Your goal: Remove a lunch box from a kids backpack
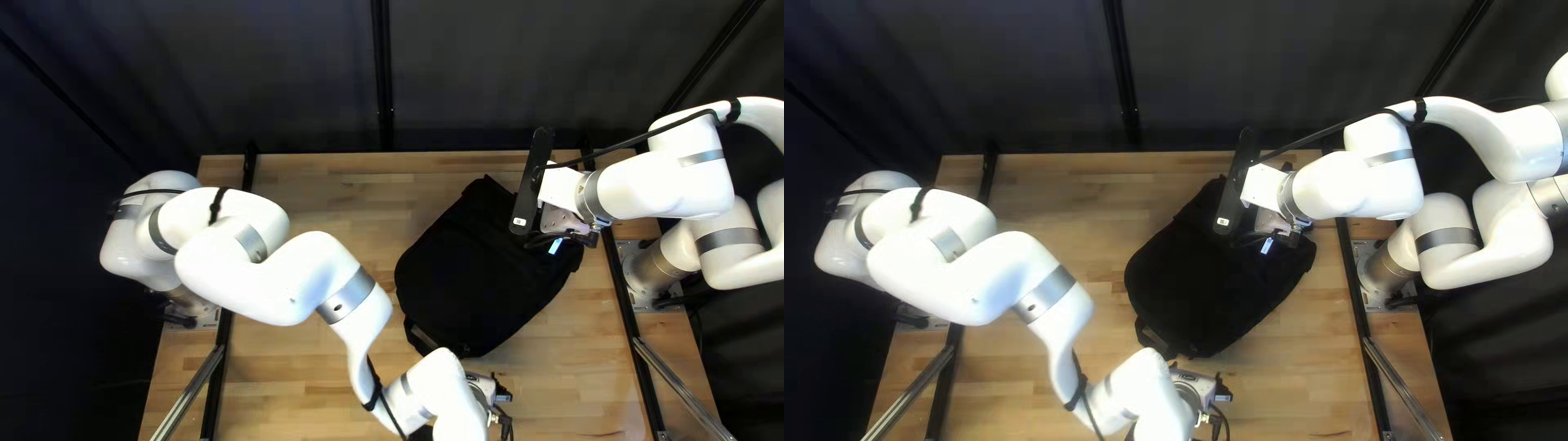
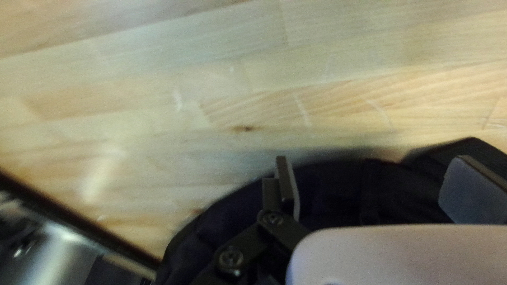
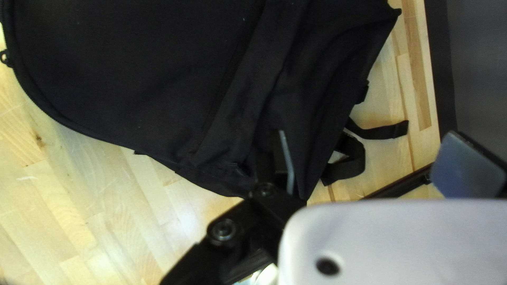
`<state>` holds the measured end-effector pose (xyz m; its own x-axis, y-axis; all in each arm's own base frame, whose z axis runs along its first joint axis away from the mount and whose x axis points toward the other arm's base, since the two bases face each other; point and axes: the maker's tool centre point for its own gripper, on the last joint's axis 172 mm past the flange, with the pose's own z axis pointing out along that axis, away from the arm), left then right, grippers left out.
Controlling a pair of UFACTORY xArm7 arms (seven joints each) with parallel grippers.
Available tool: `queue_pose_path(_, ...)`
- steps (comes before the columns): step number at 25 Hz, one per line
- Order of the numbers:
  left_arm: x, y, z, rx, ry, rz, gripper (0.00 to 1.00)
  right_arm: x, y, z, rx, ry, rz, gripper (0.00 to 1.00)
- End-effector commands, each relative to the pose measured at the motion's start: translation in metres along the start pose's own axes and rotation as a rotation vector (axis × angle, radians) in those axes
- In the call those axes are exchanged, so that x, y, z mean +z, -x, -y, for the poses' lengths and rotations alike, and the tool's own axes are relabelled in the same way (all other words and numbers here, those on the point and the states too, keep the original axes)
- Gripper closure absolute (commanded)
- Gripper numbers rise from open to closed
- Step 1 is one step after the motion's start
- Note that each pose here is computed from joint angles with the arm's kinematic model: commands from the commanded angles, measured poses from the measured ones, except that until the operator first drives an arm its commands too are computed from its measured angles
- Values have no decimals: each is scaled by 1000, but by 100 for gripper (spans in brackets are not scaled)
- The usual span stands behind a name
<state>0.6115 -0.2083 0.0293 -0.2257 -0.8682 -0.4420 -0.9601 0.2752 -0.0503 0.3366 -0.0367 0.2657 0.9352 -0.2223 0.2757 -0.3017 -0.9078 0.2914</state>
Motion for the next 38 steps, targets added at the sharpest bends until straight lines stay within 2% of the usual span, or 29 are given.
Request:
queue_pose_path(1,10,11,-11,13,56,6,0,0,0,0,0,0,0,0)
queue_pose_path(14,13,28,-48,7,195,52,0,0,0,0,0,0,0,0)
queue_pose_path(19,13,27,-58,-4,214,56,0,0,0,0,0,0,0,0)
queue_pose_path(28,15,23,-58,-16,214,57,0,0,0,0,0,0,0,0)
queue_pose_path(34,22,24,-33,-31,137,38,0,0,0,0,0,0,0,0)
queue_pose_path(38,20,27,-29,-30,117,36,0,0,0,0,0,0,0,0)
